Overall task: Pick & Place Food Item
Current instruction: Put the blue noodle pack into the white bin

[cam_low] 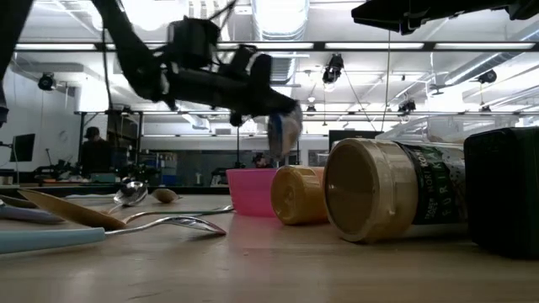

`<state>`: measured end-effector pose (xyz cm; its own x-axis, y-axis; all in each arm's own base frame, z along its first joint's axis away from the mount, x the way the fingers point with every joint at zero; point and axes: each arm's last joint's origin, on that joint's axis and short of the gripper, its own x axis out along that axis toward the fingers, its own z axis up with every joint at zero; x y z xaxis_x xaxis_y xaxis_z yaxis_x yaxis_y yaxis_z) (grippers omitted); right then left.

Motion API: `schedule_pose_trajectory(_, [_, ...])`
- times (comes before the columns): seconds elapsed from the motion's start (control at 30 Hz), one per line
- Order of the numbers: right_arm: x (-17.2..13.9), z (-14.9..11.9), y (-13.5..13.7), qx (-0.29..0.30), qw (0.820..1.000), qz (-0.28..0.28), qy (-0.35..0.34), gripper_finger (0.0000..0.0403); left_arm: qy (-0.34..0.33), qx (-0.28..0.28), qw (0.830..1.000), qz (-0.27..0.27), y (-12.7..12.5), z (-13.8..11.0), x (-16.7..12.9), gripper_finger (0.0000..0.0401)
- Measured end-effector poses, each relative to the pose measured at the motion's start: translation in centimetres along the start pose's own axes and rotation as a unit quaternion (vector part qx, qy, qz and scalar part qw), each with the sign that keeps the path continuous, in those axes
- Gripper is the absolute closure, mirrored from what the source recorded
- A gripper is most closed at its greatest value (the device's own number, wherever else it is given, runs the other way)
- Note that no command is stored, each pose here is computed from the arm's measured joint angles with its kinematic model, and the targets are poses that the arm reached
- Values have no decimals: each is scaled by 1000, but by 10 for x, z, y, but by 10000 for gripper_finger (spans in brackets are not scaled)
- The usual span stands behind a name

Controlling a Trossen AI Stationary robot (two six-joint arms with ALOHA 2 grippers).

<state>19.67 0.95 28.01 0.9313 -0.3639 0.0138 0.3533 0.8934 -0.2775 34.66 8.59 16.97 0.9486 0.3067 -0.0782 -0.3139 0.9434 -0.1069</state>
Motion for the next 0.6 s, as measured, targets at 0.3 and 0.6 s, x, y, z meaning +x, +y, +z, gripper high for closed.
schedule_pose_trajectory(0.3, [0, 0, 0, 0, 1000, 0, 0, 211, 98, -3, 995, 9, -3, -10, 47, 396])
schedule_pose_trajectory(0.6, [0, -1, 0, -2, 1000, 1, 4, 211, 134, -6, 991, 19, -2, -18, 52, 396])
